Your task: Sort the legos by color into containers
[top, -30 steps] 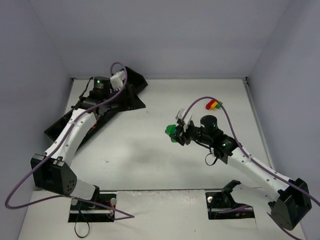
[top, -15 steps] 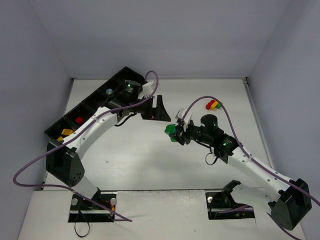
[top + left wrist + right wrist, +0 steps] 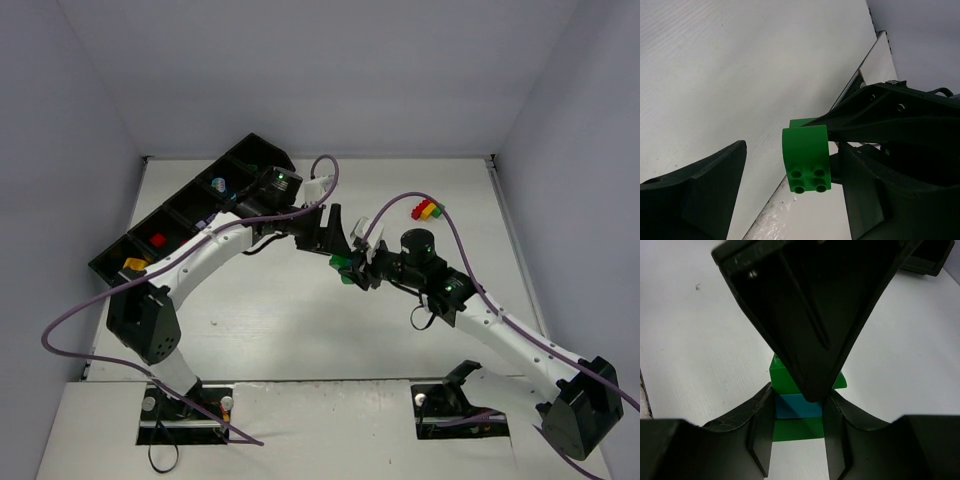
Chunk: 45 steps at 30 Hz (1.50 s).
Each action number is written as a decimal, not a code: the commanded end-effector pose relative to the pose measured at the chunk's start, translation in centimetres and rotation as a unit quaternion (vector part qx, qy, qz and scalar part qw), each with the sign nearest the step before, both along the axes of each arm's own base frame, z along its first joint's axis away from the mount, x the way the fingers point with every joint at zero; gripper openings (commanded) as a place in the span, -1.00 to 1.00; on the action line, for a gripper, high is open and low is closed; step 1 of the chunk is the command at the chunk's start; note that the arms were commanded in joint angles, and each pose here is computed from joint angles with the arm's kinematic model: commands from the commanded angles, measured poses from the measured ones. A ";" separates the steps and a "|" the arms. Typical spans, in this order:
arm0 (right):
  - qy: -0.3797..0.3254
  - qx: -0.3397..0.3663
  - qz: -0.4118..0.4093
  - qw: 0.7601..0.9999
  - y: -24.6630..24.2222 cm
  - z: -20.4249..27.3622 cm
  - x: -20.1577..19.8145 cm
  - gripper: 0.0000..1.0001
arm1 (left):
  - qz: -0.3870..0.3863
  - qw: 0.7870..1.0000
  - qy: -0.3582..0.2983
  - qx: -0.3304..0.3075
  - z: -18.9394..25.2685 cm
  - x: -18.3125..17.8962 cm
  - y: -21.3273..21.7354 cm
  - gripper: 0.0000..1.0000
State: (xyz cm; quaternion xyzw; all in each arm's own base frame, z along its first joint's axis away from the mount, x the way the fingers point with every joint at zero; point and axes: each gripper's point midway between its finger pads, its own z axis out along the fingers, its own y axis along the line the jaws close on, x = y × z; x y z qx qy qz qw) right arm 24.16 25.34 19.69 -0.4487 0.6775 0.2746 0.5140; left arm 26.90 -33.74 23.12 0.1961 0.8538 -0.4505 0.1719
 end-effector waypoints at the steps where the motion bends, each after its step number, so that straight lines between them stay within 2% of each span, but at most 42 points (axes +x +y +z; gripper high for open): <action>1: -0.048 0.028 0.010 0.998 1.0 3.5 0.8 -0.96 | -0.009 0.999 -0.042 -0.017 2.6 0.3 -0.4 0.34; 8: -0.046 0.026 0.009 0.999 1.0 3.3 0.9 -0.94 | -0.021 0.999 -0.040 -0.031 3.0 0.1 -0.9 -0.27; 9: -0.045 0.025 0.010 0.999 1.1 3.2 0.8 -0.93 | -0.022 0.998 -0.040 -0.032 2.9 0.1 -0.9 -0.50; 11: -0.043 0.025 0.012 0.999 1.1 3.2 0.8 -0.81 | -0.025 0.998 -0.044 -0.035 3.2 0.0 -1.0 -0.73; 12: -0.042 0.025 0.013 0.999 1.1 3.1 0.7 -0.70 | -0.025 0.998 -0.045 -0.037 3.3 0.0 -1.0 -0.80; 15: -0.031 0.020 0.019 0.999 1.2 2.7 0.5 -0.38 | -0.028 0.997 -0.054 -0.039 3.8 0.0 -0.9 -0.88; 16: -0.030 0.019 0.021 0.999 1.2 2.6 0.4 -0.33 | -0.029 0.997 -0.056 -0.039 3.8 0.0 -0.9 -0.88; 24: -0.024 0.014 0.023 0.999 1.2 2.2 0.3 -0.17 | -0.039 0.997 -0.052 -0.048 4.2 -0.2 -1.2 -0.90; 29: -0.022 0.011 0.025 0.999 1.3 2.0 0.4 -0.15 | -0.039 0.996 -0.054 -0.053 4.6 -0.2 -1.3 -0.90; 32: -0.020 0.011 0.025 0.999 1.3 1.9 0.4 -0.24 | -0.041 0.996 -0.053 -0.057 4.8 -0.2 -1.4 -0.90; 34: -0.022 0.010 0.023 0.999 1.2 1.8 0.4 -0.41 | -0.040 0.996 -0.051 -0.057 4.8 -0.3 -1.4 -0.90; 35: -0.020 0.008 0.022 1.000 1.2 1.6 0.4 -0.64 | -0.040 0.996 -0.052 -0.058 4.8 -0.3 -1.4 -0.90; 38: -0.023 0.005 0.017 1.000 1.0 1.6 0.5 -1.00 | -0.042 0.996 -0.050 -0.058 4.9 -0.4 -1.4 -0.90; 45: -0.013 -0.004 0.013 1.000 0.6 0.5 0.3 -1.00 | -0.035 0.997 -0.060 -0.042 5.6 0.7 0.1 -0.90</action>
